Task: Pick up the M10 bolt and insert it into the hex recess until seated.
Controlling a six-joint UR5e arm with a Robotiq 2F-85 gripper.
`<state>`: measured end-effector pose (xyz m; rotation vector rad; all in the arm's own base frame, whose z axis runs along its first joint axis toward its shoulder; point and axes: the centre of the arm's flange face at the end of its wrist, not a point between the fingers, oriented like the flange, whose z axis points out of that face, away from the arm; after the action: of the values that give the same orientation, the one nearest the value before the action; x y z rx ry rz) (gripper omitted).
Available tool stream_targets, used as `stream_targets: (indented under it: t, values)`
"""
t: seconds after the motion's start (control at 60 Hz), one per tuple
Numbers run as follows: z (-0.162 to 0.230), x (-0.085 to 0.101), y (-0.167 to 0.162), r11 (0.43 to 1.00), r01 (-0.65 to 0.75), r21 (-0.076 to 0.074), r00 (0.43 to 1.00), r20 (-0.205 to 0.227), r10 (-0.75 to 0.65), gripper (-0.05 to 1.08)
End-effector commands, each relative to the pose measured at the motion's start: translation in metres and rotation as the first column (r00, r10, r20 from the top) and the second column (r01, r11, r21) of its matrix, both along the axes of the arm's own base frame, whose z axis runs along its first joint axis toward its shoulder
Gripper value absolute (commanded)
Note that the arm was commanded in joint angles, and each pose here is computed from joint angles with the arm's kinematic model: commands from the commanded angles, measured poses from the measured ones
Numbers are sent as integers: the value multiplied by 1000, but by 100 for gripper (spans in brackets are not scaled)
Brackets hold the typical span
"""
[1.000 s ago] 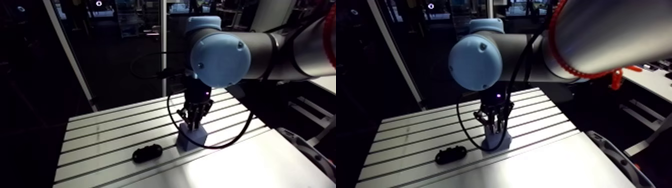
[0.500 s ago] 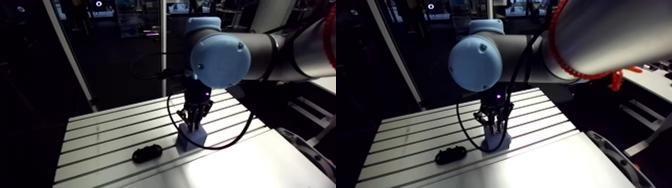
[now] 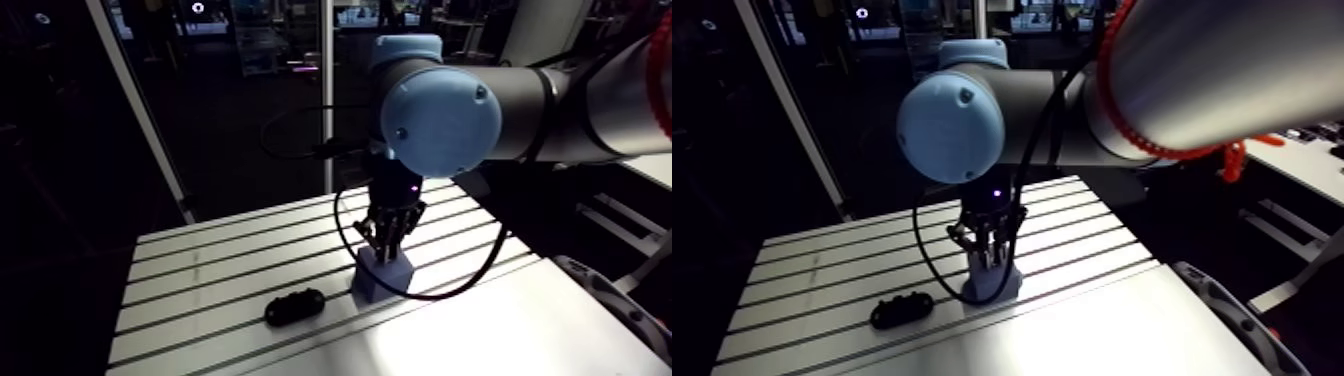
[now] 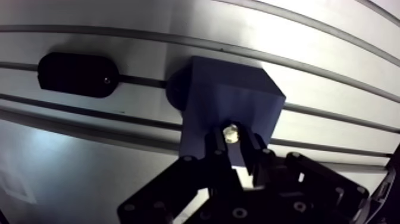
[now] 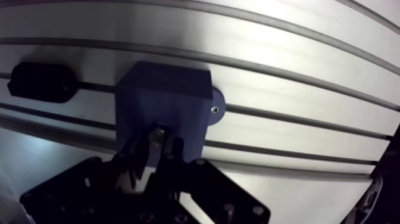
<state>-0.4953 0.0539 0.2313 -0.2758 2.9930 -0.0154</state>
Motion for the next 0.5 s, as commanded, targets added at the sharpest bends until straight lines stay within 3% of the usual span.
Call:
stream_targets:
  t: [0.017, 0.5]
  values:
    - [-1, 1, -1, 1000, -20, -3, 1000, 0, 20, 73]
    - [1, 3, -2, 997, -71, -9, 997, -8, 71, 73]
